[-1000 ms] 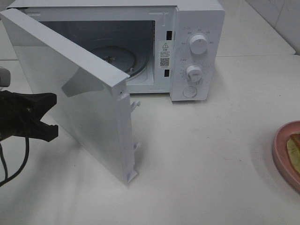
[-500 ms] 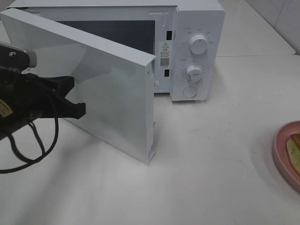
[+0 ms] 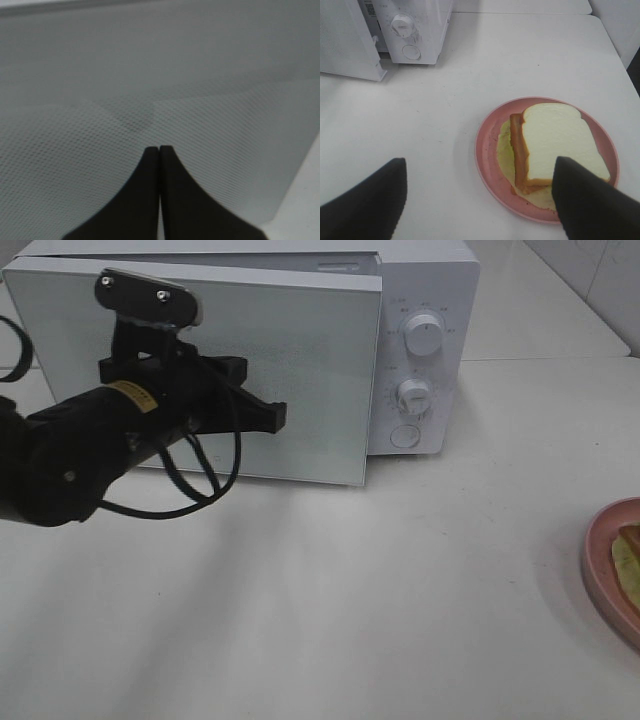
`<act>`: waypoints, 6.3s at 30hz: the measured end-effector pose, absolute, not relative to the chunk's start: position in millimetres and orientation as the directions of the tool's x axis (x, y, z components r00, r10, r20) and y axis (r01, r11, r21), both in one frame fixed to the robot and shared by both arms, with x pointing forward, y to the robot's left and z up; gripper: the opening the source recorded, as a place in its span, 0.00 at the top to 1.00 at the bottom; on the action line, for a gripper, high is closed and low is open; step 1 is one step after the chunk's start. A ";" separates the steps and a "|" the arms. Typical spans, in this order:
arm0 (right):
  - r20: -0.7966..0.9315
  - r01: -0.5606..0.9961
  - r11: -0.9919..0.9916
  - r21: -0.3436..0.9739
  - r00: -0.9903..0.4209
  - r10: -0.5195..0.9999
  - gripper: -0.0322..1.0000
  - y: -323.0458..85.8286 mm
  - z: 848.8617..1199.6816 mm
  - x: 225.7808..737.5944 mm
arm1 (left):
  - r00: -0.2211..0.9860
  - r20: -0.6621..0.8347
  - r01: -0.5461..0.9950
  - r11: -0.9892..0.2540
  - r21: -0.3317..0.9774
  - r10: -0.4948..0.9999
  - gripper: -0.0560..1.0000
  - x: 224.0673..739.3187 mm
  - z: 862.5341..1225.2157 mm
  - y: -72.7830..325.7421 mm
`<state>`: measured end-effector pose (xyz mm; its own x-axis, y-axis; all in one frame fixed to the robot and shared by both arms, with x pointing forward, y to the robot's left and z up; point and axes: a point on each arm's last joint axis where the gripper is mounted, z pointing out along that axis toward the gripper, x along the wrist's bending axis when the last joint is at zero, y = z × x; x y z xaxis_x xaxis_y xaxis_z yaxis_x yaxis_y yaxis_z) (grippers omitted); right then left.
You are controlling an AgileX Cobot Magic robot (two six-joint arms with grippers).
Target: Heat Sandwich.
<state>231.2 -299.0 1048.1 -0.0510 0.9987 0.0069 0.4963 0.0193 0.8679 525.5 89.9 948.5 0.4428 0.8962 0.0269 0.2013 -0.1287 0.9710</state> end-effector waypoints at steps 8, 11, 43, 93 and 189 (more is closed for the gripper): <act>0.007 0.496 0.019 0.868 -0.051 0.999 0.22 -299.0 1048.1 231.2 | 0.449 0.057 0.201 -0.163 0.966 0.892 0.95 537.6 943.9 43.8; 0.007 0.496 0.019 0.868 -0.051 0.999 0.22 -299.0 1048.1 231.2 | 0.441 0.062 0.197 -0.164 0.967 0.895 0.95 542.8 943.2 33.0; 0.007 0.495 0.019 0.868 -0.051 0.999 0.22 -299.0 1048.2 231.2 | 0.438 0.014 0.350 -0.185 0.918 0.899 0.95 586.6 938.1 7.7; 0.007 0.495 0.019 0.868 -0.051 0.999 0.22 -299.0 1048.2 231.2 | 0.649 -0.477 0.742 -0.633 0.221 0.593 0.03 513.1 987.6 72.7; 0.007 0.495 0.019 0.868 -0.051 0.999 0.22 -299.0 1048.2 231.2 | -0.008 -0.030 0.456 0.030 0.890 1.000 0.02 230.6 1055.1 296.3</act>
